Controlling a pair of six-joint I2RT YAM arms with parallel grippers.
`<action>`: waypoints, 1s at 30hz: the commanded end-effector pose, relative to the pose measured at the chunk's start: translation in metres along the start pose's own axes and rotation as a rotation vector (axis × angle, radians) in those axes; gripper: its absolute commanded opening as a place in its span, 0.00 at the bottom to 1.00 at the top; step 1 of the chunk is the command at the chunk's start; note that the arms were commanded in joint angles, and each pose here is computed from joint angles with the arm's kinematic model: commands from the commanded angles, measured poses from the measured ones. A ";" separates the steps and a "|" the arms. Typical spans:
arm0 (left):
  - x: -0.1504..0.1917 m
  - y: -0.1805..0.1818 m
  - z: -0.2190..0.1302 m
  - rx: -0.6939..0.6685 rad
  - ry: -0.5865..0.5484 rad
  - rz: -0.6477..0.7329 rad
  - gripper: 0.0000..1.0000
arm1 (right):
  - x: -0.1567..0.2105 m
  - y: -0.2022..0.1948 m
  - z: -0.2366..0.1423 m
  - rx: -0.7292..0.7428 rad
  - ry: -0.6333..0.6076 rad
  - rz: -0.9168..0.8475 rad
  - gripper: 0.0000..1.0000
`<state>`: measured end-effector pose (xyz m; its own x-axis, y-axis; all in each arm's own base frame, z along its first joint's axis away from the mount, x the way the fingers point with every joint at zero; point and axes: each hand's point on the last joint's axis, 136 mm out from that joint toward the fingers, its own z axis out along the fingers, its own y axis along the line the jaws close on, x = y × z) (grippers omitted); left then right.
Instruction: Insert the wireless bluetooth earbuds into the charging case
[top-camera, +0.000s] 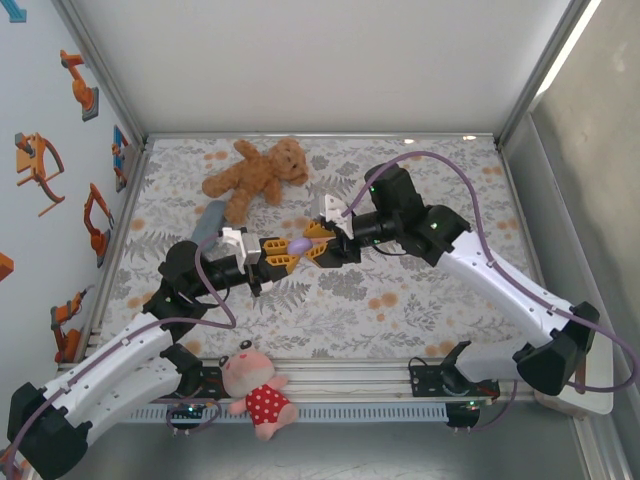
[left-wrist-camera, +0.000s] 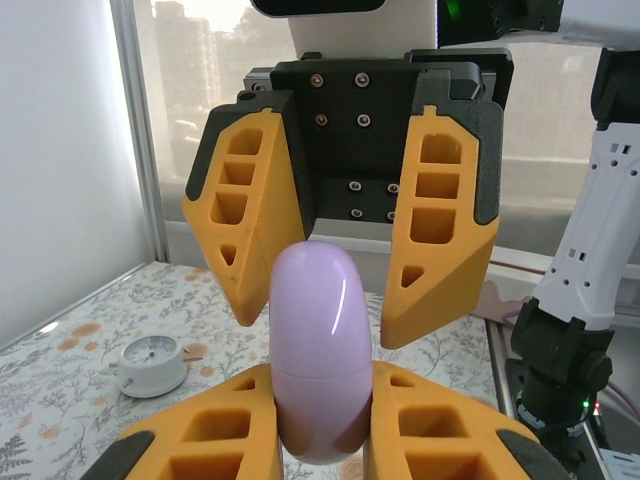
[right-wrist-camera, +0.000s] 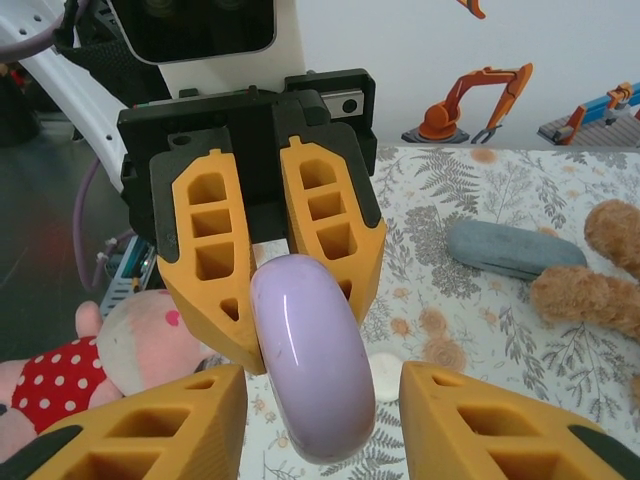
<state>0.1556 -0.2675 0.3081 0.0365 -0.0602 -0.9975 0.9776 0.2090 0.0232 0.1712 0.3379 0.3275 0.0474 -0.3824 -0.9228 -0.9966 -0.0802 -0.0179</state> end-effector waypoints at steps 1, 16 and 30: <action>-0.018 -0.004 0.000 0.020 -0.036 0.047 0.01 | -0.017 0.002 0.000 -0.024 -0.044 -0.012 0.42; -0.014 0.003 0.001 -0.019 -0.032 0.038 0.16 | -0.013 0.001 0.004 -0.015 -0.051 0.033 0.26; -0.008 0.018 0.002 -0.098 -0.012 0.052 0.62 | 0.007 -0.025 -0.007 0.201 -0.008 0.115 0.22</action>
<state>0.1717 -0.2672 0.3040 0.0452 -0.0460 -0.9979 0.9587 0.2830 0.0304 0.1875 0.3365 0.3168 -0.0642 -0.3924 -0.9176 -0.9970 0.0657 0.0417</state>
